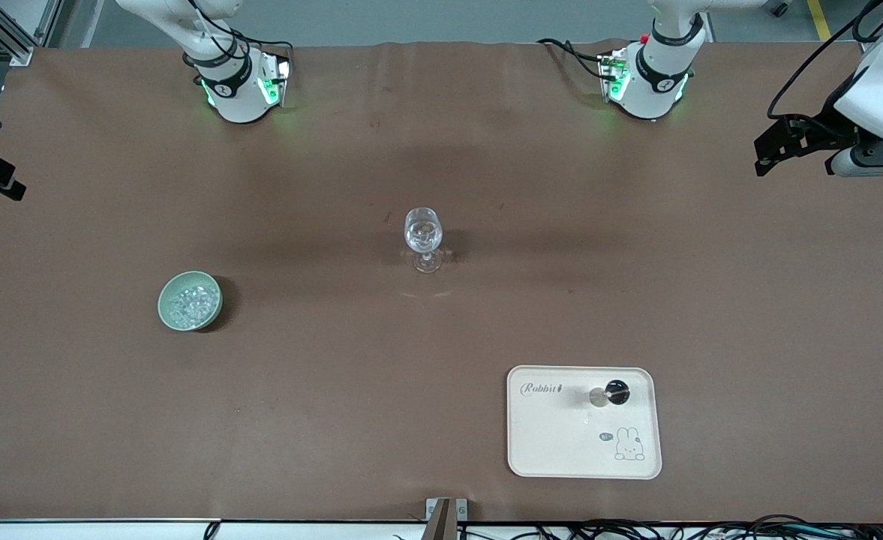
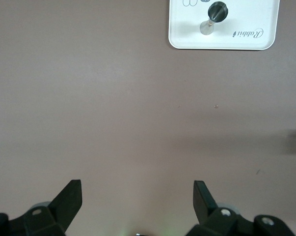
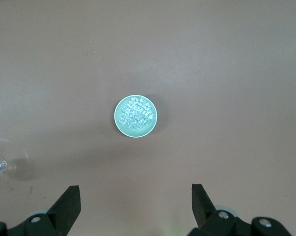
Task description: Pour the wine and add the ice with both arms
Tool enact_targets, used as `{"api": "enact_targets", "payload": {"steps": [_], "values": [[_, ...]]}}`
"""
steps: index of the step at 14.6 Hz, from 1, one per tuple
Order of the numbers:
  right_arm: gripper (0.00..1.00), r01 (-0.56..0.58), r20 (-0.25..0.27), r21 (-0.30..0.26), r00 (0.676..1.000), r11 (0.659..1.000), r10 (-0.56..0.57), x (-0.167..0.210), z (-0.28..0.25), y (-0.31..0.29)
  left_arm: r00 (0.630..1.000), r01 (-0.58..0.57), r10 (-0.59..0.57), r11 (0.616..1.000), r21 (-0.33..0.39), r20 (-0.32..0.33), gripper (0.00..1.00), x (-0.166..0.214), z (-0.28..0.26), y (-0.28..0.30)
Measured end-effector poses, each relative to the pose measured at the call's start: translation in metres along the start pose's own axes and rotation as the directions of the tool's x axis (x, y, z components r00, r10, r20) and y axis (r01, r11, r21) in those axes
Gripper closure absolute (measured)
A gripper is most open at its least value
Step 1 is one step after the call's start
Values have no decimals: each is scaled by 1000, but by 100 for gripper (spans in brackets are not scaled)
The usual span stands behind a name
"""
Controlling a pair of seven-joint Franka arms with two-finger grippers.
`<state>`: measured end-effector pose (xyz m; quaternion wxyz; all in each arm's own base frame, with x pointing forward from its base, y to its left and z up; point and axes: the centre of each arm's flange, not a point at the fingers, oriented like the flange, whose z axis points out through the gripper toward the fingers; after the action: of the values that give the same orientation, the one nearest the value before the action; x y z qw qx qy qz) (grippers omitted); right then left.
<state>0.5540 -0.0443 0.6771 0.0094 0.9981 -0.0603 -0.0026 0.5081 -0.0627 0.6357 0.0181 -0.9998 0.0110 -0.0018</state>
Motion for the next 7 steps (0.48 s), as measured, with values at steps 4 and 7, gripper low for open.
{"api": "enact_targets", "payload": {"steps": [4, 7], "values": [[0, -16, 1, -2, 1000, 1000, 16, 0, 0, 8, 1000, 3, -3, 1000, 0, 3, 0, 0, 0, -2], [0, -15, 1, -2, 1000, 1000, 15, 0, 0, 11, 1000, 3, -3, 1000, 0, 4, 0, 0, 0, -2]]}}
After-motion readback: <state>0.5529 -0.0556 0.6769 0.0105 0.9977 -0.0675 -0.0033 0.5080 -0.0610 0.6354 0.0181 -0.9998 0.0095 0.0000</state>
